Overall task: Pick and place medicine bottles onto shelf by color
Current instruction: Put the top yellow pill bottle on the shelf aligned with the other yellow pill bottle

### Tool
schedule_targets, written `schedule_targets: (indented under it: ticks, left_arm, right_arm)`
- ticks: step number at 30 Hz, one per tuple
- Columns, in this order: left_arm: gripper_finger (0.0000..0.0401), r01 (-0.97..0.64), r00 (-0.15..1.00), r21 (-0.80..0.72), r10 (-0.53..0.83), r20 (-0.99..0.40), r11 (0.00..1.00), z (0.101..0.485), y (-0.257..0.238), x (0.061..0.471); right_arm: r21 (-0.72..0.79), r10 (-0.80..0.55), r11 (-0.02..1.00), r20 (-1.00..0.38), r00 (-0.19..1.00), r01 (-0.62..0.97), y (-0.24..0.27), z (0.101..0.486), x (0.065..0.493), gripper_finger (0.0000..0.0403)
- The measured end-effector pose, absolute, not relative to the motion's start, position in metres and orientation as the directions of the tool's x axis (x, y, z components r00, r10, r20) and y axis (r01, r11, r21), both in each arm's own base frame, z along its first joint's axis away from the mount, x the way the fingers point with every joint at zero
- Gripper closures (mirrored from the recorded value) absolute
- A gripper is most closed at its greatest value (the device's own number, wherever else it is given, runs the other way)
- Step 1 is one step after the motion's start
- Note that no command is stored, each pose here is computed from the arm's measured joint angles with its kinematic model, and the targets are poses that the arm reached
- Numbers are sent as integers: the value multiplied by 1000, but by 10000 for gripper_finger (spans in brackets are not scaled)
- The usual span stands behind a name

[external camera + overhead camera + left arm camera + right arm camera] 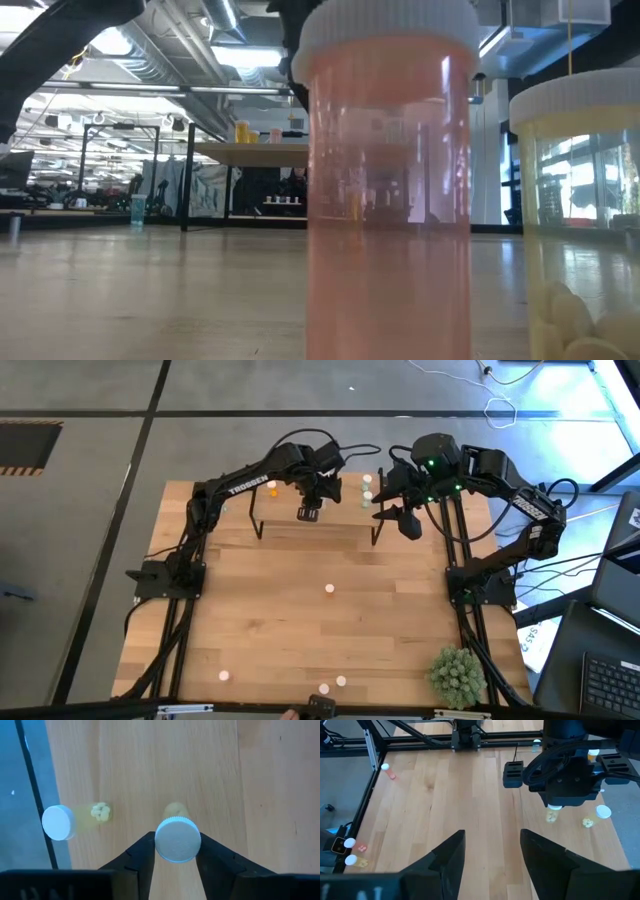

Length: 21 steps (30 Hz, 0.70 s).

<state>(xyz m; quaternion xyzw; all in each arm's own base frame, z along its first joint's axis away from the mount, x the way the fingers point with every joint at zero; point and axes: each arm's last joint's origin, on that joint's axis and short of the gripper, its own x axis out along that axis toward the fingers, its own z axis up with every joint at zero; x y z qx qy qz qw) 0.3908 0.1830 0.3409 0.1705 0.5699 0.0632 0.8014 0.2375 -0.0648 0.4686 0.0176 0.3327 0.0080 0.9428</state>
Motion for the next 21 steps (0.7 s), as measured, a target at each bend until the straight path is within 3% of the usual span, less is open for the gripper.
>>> schedule_targets:
  ticks: [21]
  left_arm:
    - [284,99,364,309,254,-896,946,341,181,392]
  right_arm:
    - [44,35,999,-625,780,-10,-65,469,238,210]
